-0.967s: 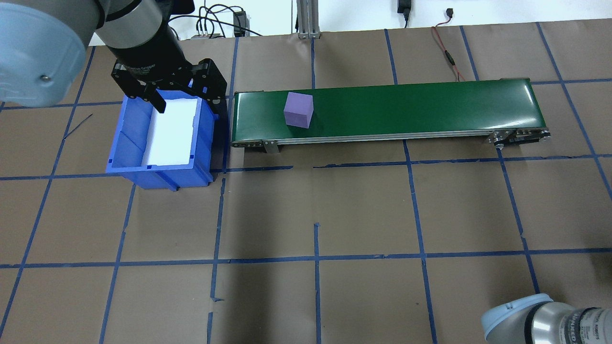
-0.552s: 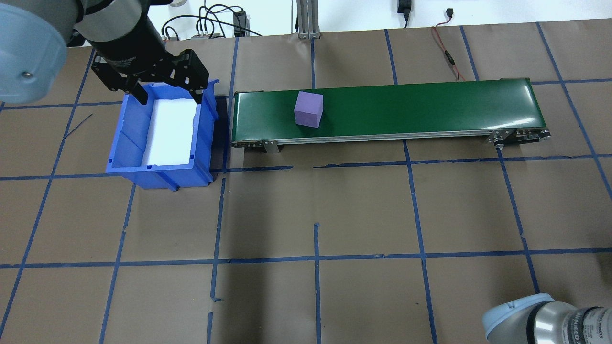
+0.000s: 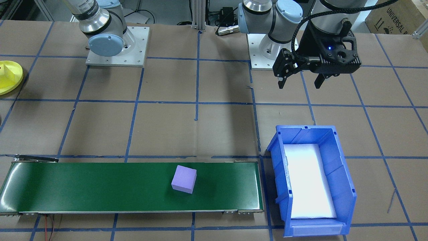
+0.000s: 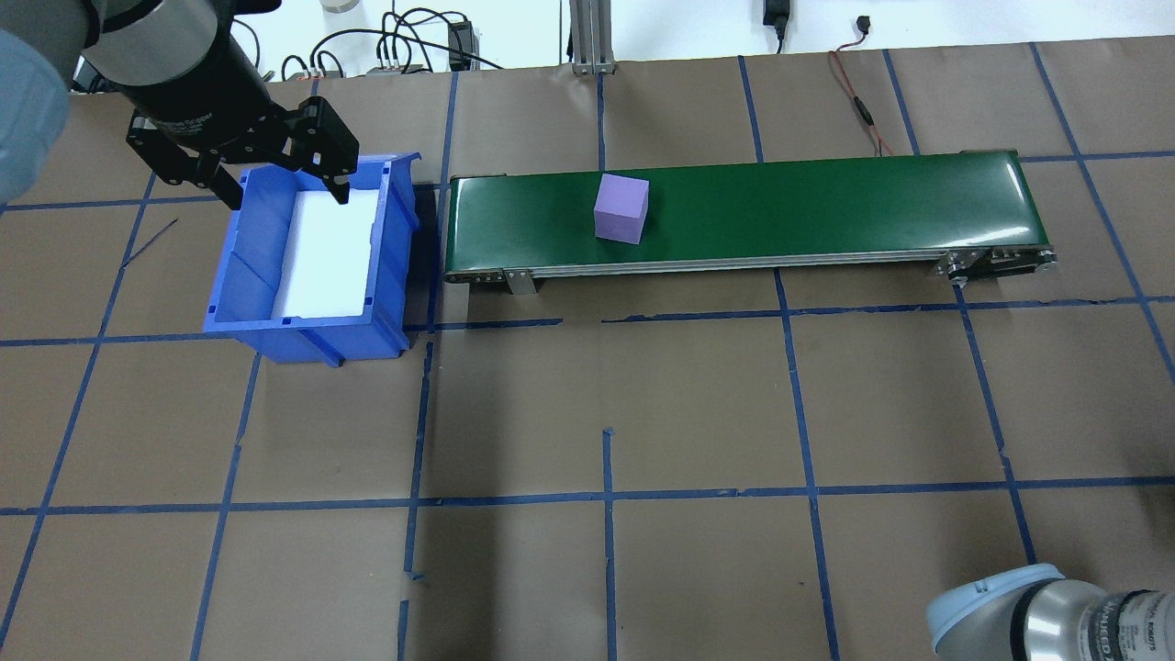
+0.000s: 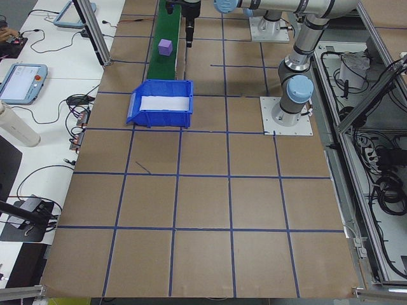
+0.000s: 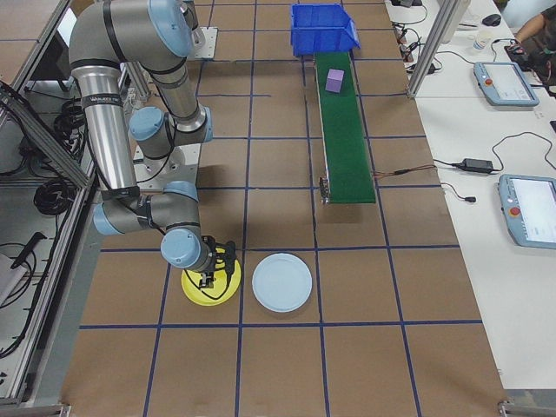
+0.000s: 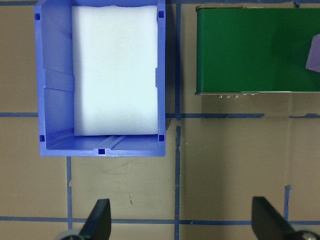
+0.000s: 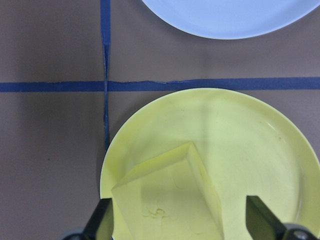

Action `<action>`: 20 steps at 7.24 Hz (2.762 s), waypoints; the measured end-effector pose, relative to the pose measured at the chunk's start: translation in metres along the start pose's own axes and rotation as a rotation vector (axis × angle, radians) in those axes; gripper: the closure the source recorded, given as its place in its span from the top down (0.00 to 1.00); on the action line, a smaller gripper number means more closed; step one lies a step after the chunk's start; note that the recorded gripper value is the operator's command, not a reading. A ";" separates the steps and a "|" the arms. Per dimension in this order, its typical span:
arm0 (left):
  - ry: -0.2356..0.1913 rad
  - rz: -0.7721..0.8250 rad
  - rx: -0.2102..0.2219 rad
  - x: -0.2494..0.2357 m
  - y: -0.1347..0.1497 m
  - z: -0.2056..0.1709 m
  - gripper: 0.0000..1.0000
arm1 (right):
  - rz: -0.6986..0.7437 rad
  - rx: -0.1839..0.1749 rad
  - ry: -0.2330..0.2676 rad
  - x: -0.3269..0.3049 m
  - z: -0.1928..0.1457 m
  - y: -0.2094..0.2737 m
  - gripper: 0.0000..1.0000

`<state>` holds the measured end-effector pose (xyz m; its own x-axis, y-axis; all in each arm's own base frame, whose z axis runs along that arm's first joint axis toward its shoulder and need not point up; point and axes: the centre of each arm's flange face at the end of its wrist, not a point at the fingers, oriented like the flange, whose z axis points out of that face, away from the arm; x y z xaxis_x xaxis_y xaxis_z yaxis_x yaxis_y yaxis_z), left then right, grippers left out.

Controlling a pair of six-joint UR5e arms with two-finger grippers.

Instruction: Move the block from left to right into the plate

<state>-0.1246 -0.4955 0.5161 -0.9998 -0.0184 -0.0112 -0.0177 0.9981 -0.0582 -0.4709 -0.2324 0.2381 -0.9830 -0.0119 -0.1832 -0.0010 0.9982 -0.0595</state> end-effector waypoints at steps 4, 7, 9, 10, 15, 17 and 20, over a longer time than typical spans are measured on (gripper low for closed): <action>0.004 0.001 -0.029 0.000 0.003 0.002 1.00 | -0.035 -0.007 0.117 -0.086 -0.046 -0.132 1.00; 0.002 0.002 -0.029 0.000 0.003 0.002 1.00 | -0.031 -0.001 0.127 -0.224 -0.033 -0.249 0.98; 0.002 0.002 -0.030 0.000 0.004 0.003 1.00 | -0.002 0.040 0.137 -0.319 -0.037 -0.305 1.00; 0.002 0.002 -0.031 0.000 0.004 0.003 1.00 | 0.021 0.065 0.117 -0.355 -0.035 -0.327 1.00; 0.001 0.001 -0.031 0.000 0.004 0.003 1.00 | 0.245 0.052 0.011 -0.447 0.015 -0.396 1.00; 0.000 0.002 -0.032 0.000 0.004 0.003 1.00 | 0.311 0.034 0.003 -0.472 0.034 -0.416 1.00; 0.000 0.002 -0.031 0.000 0.004 0.003 1.00 | 0.366 0.013 -0.002 -0.501 0.049 -0.420 1.00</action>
<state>-0.1247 -0.4921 0.5132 -0.9998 -0.0164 -0.0111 -0.0161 0.9995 -0.0267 0.0309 -0.6488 0.3066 -0.9174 0.3459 -0.1968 0.3532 0.9356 -0.0019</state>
